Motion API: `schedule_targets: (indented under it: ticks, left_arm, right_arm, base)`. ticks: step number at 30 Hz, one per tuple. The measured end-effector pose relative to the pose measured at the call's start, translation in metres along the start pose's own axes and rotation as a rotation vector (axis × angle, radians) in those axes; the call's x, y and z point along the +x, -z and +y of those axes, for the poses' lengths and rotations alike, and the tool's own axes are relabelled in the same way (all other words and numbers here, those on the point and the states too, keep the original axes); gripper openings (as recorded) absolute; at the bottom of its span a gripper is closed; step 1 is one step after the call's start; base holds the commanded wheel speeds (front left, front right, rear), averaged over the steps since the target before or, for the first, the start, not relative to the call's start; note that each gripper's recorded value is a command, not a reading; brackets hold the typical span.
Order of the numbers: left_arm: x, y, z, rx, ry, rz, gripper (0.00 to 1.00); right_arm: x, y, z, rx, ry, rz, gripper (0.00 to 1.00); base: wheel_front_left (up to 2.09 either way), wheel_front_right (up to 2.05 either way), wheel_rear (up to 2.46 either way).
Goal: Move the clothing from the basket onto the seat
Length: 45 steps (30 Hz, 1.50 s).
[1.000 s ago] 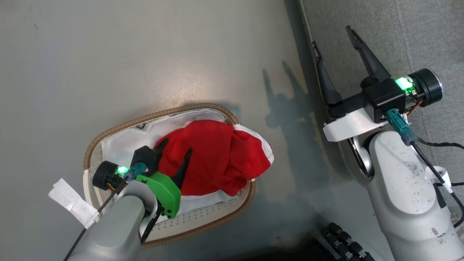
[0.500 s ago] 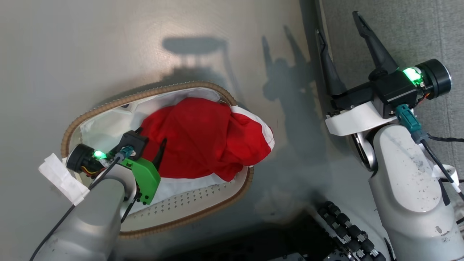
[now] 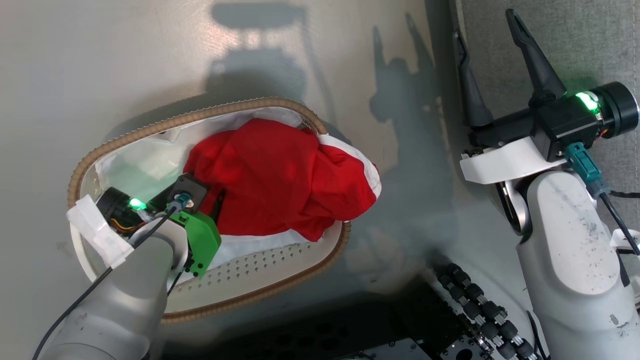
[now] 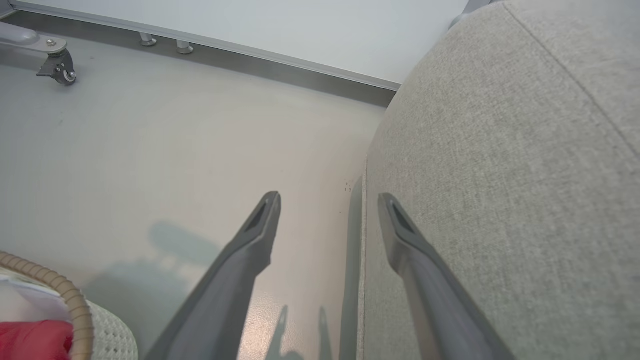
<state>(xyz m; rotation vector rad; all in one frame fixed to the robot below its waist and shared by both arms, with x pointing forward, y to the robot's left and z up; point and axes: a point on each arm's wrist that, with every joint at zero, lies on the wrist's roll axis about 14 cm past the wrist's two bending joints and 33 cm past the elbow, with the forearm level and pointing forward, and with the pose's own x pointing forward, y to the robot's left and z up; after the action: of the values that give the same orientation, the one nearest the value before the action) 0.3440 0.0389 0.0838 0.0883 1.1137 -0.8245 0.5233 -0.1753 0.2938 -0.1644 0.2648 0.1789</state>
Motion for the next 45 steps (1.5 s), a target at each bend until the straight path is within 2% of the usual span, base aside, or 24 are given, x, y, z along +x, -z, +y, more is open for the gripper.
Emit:
schedule_targets:
  ticks: [13,14,16,27,34,45]
  left_arm:
    - [0.001,0.006,-0.022,0.055,0.065,0.028,1.0]
    - [0.001,0.006,-0.023,0.057,0.07,0.028,0.98]
    - [0.002,0.006,-0.026,0.052,0.077,0.025,0.0]
    - [-0.003,-0.024,-0.023,0.056,0.082,-0.056,0.0]
    - [-0.028,-0.048,-0.025,0.013,0.048,-0.136,0.0]
    - [-0.095,-0.133,-0.033,0.009,-0.03,-0.424,0.0]
  right_arm:
    - [0.001,0.003,0.001,0.009,0.005,-0.003,1.0]
    - [0.001,0.003,0.0,0.008,0.008,-0.004,1.0]
    - [0.001,0.003,-0.001,0.008,0.013,-0.002,1.0]
    - [-0.002,-0.013,-0.007,0.049,0.028,-0.027,1.0]
    - [-0.01,-0.048,-0.008,0.088,0.028,-0.086,1.0]
    - [-0.041,-0.099,0.005,0.098,-0.001,-0.156,1.0]
  base:
    - [0.0,0.0,0.0]
    - [0.0,0.0,0.0]
    - [0.0,0.0,0.0]
    - [0.0,0.0,0.0]
    - [0.0,0.0,0.0]
    - [0.0,0.0,0.0]
